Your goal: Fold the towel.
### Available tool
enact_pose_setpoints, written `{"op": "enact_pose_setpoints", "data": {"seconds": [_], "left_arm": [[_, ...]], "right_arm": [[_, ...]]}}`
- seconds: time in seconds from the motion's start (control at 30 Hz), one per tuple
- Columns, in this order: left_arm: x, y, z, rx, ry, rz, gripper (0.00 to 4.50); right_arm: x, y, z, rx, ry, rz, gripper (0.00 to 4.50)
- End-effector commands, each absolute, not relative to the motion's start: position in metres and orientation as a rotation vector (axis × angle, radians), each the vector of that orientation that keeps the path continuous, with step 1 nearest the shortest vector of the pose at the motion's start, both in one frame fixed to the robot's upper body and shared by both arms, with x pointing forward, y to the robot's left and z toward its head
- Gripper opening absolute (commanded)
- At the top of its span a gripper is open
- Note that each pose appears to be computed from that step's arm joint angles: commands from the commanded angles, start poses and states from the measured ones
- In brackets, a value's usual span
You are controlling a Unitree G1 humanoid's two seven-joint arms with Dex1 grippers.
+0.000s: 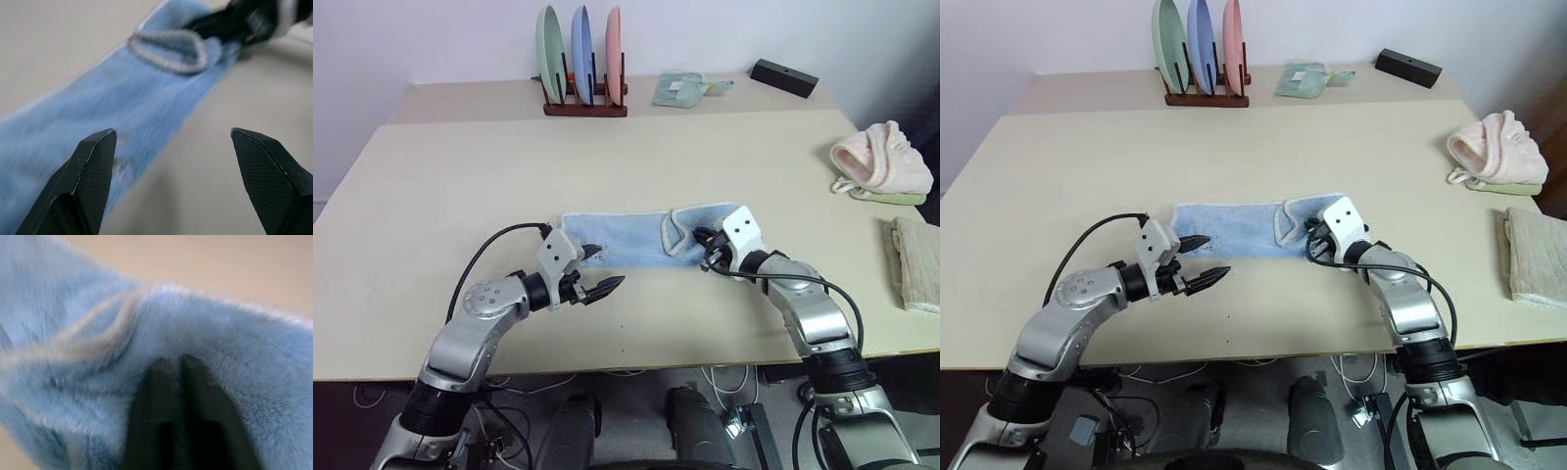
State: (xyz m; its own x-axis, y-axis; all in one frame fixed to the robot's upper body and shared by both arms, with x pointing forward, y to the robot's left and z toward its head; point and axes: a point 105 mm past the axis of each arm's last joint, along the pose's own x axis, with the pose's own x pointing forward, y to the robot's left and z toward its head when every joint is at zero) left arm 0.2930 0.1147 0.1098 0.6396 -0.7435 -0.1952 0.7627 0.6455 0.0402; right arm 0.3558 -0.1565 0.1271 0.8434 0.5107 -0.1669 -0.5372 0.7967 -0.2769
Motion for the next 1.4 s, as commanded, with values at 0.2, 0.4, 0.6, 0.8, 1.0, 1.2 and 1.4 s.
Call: {"op": "enact_pose_setpoints", "data": {"seconds": [0.2, 0.4, 0.6, 0.8, 1.0, 1.2, 1.4], "left_arm": [[0.277, 0.139, 0.108, -0.318, 0.312, -0.630, 4.50], [0.273, 0.133, 0.092, -0.663, 0.454, -0.453, 4.50], [0.292, 0.135, 0.081, -0.812, 0.510, -0.255, 4.50], [0.329, 0.145, 0.086, -0.862, 0.469, -0.133, 4.50], [0.339, 0.143, 0.094, -0.868, 0.427, -0.155, 2.36], [0.345, 0.156, 0.110, -0.880, 0.330, -0.154, 0.09], [0.351, 0.194, 0.149, -0.735, 0.127, -0.163, 0.09]], "right_arm": [[0.324, -0.137, 0.195, -0.558, -0.112, 0.754, 4.45], [0.323, -0.123, 0.191, -0.579, -0.109, 0.810, 4.45], [0.321, -0.116, 0.181, -0.609, -0.095, 0.832, 4.45], [0.320, -0.112, 0.179, -0.624, -0.094, 0.841, 4.45], [0.316, -0.113, 0.176, -0.626, -0.088, 0.836, 4.49], [0.308, -0.114, 0.167, -0.624, -0.062, 0.834, 4.49], [0.301, -0.118, 0.159, -0.610, -0.019, 0.854, 4.49]]}}
